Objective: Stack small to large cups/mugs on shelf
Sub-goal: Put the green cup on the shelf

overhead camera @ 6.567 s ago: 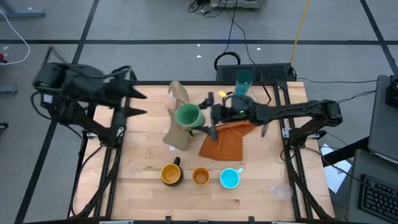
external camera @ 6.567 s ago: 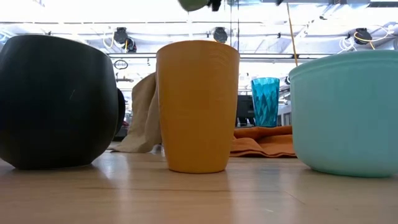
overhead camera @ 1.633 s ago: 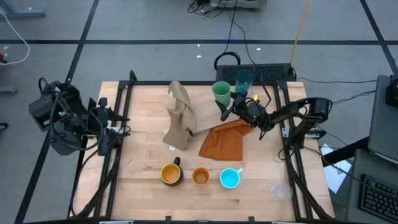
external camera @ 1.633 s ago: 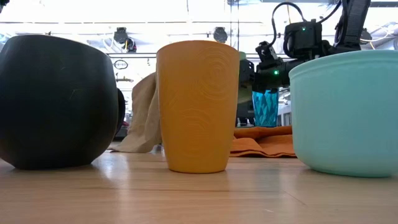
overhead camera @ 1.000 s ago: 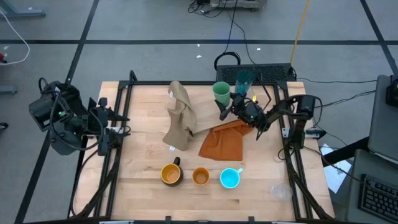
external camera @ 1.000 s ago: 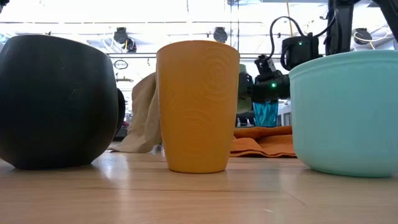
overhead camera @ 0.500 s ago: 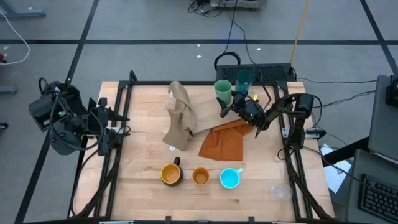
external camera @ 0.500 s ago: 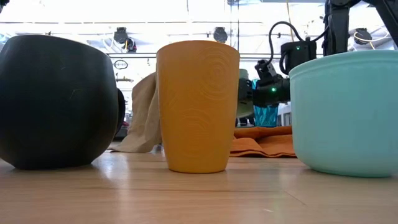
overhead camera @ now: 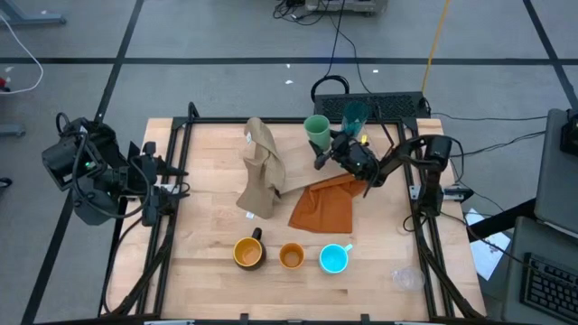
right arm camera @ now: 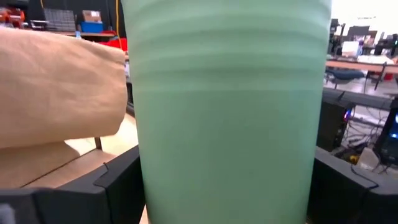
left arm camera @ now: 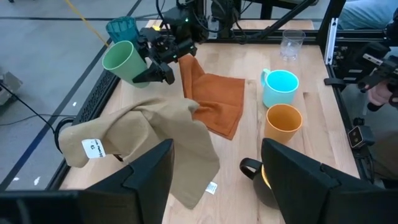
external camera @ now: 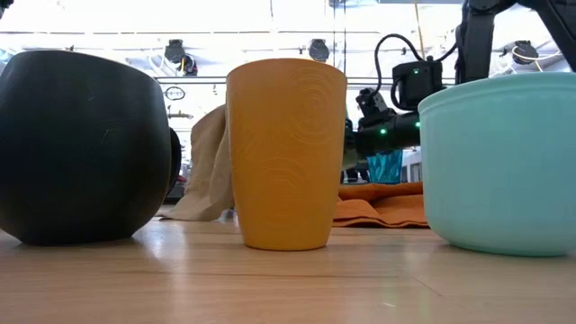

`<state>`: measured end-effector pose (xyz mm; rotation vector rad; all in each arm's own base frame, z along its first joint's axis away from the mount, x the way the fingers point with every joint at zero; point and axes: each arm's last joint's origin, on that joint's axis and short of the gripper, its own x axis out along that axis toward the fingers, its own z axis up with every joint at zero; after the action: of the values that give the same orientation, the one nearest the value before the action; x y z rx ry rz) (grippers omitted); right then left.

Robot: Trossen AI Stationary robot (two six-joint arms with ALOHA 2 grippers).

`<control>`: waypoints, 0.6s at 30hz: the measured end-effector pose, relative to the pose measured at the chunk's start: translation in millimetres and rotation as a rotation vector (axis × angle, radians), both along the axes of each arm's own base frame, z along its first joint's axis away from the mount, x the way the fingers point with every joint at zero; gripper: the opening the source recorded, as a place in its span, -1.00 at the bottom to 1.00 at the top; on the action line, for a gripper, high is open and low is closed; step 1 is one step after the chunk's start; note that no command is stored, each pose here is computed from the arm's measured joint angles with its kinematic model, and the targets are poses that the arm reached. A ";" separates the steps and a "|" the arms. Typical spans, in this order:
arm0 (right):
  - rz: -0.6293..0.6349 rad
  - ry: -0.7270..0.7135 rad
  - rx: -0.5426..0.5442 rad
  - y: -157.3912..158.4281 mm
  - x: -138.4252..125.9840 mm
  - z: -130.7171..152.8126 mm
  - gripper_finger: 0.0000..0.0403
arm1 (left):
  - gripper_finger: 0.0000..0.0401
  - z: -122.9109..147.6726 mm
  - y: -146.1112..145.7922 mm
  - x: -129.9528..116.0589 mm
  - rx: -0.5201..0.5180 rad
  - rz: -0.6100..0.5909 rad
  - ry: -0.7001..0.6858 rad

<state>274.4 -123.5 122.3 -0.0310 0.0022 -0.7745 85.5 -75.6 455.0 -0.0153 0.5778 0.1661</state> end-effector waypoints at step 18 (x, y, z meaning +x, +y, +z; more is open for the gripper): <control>-0.087 -0.004 -0.067 -2.8 0.3 -9.5 0.57 | 0.20 -1.9 -5.2 3.6 -0.008 0.002 0.018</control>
<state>274.7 -126.3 112.8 -0.0932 -0.0259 -0.8618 89.1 -80.9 453.1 -0.0221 0.5960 0.1657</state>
